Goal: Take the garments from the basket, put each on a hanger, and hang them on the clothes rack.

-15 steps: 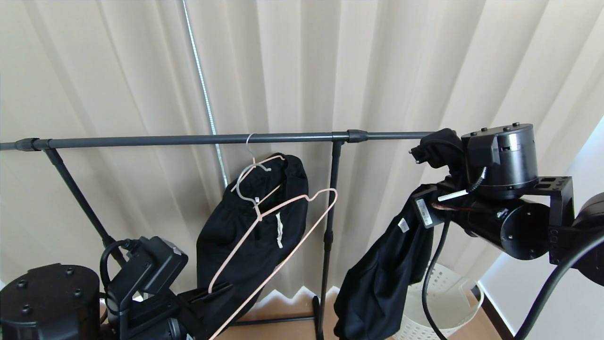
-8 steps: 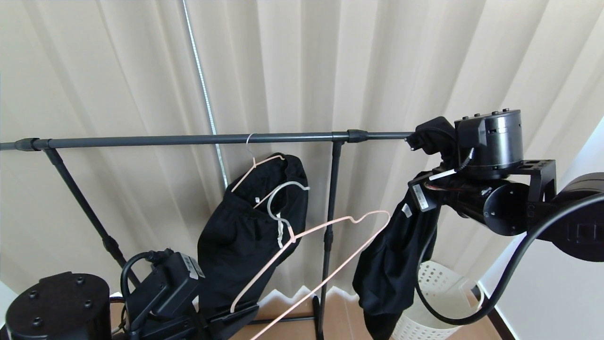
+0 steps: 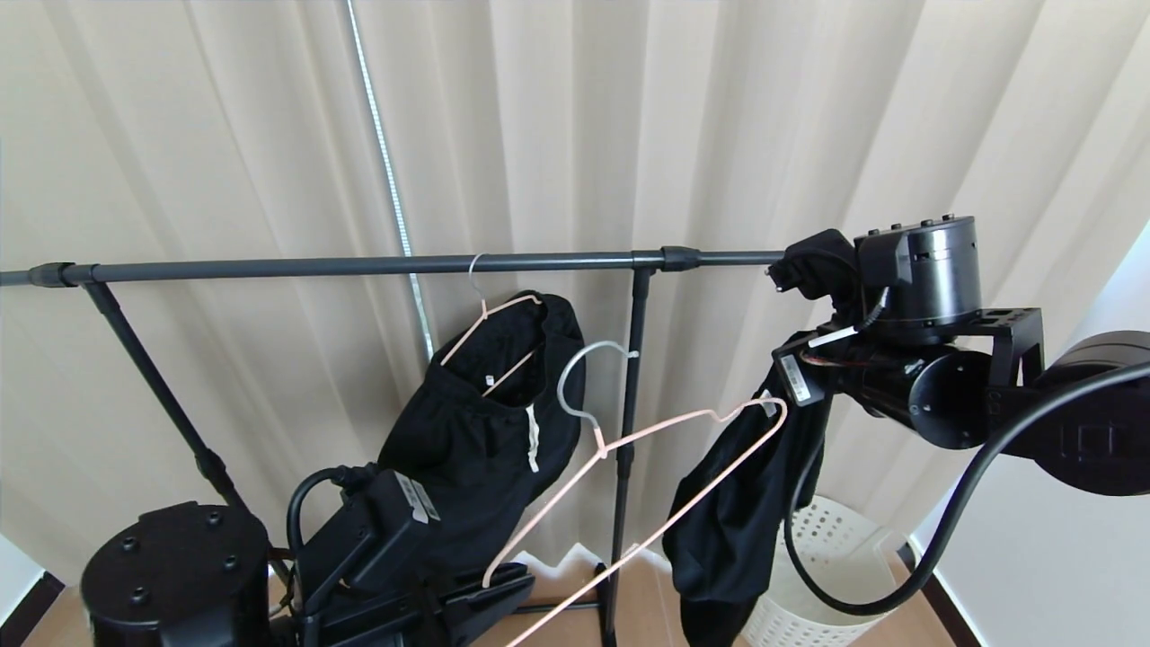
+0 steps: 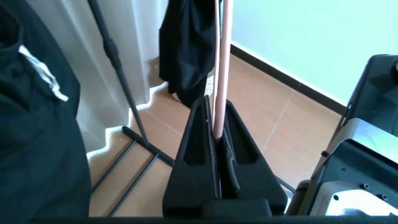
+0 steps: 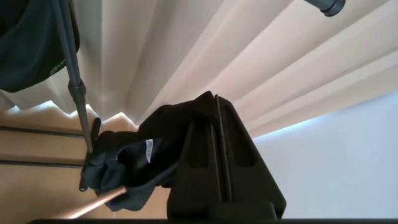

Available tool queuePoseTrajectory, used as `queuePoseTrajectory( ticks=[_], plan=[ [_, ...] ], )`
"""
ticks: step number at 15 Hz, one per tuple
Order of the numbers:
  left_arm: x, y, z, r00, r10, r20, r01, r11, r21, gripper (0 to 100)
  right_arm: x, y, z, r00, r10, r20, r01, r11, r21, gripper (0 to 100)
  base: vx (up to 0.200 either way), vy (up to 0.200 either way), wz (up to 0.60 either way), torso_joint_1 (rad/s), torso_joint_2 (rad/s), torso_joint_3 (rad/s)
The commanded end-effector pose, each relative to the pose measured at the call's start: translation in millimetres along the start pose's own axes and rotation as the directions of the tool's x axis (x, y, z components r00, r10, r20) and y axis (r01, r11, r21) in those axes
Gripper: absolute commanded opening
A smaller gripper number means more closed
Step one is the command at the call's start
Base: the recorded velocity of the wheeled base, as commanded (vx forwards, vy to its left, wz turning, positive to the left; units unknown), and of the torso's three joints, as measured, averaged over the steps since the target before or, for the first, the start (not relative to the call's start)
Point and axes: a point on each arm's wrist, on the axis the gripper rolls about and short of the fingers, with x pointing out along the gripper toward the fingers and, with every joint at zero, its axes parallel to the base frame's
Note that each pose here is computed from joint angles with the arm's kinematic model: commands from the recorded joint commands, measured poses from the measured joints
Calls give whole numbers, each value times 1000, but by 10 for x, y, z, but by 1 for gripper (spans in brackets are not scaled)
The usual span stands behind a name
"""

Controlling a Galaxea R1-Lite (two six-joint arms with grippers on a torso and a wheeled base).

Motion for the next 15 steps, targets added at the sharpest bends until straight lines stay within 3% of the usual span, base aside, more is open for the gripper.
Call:
queuePoseTrajectory(
  ticks=[1, 10, 15],
  plan=[
    [99, 13, -34, 1000, -2, -15, 2, 1000, -5, 0, -9, 14, -26, 1000, 4, -5, -4, 1000, -7, 0, 0, 0, 0, 0, 0, 0],
    [218, 36, 10, 999, 3, 47, -3, 1000, 1, 0, -404, 182, -28, 991, 123, 57, -124, 992, 11, 0, 0, 0, 0, 0, 0, 0],
    [196, 8, -26, 999, -2, 33, 1, 1000, 8, 0, -629, 253, -75, 939, 320, 128, -325, 945, 23, 0, 0, 0, 0, 0, 0, 0]
  ],
)
